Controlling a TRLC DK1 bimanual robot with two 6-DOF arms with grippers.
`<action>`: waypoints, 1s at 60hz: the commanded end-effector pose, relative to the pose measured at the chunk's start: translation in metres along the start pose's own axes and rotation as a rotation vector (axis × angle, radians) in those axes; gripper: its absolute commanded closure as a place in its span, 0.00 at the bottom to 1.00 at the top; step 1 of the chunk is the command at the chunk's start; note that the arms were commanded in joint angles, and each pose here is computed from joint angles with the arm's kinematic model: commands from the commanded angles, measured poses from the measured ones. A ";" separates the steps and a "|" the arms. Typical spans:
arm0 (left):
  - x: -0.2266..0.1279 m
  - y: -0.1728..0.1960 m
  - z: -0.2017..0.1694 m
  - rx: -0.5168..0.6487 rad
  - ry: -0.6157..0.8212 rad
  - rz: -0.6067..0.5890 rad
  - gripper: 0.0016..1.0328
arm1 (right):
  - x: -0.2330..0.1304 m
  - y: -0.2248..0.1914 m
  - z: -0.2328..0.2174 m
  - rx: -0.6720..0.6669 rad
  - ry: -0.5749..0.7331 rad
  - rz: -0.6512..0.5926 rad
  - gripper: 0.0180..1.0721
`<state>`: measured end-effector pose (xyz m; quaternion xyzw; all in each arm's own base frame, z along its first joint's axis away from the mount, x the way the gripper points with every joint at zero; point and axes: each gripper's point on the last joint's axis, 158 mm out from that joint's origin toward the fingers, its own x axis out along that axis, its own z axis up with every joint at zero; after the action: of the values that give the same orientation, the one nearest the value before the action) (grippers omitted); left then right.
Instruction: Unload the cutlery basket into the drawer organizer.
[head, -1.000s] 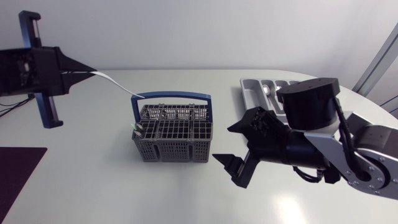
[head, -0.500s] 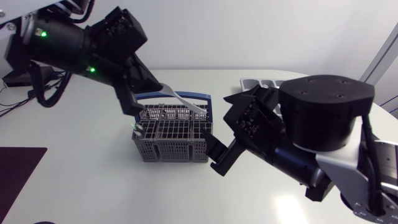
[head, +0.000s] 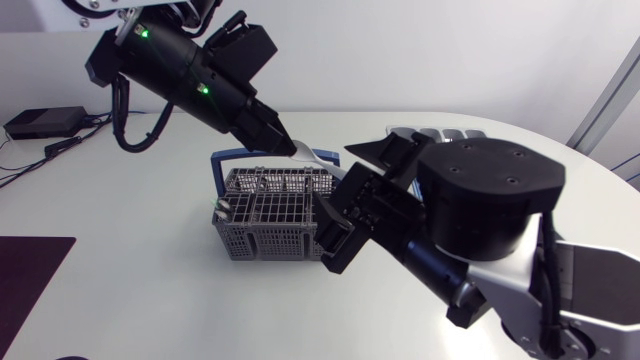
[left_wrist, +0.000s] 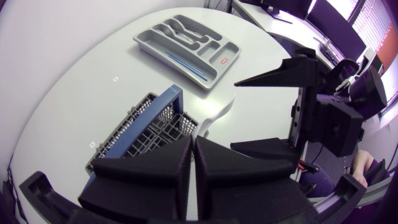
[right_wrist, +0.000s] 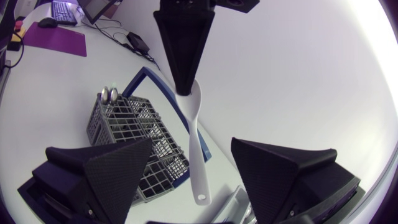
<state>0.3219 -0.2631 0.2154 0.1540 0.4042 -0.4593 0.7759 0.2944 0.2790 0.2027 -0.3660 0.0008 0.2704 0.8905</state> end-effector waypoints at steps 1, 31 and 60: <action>-0.001 0.005 0.004 -0.054 0.005 -0.008 0.97 | 0.002 0.013 -0.014 -0.070 0.025 0.009 0.27; 0.003 -0.006 -0.005 -0.087 0.073 -0.062 0.97 | 0.010 0.008 -0.009 -0.121 0.002 -0.029 0.57; 0.005 -0.017 -0.007 -0.080 0.085 -0.082 0.97 | 0.014 0.012 -0.009 -0.150 0.005 -0.027 0.72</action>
<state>0.3065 -0.2664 0.2031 0.1387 0.4576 -0.4658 0.7445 0.3012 0.2855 0.1877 -0.4201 -0.0172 0.2617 0.8687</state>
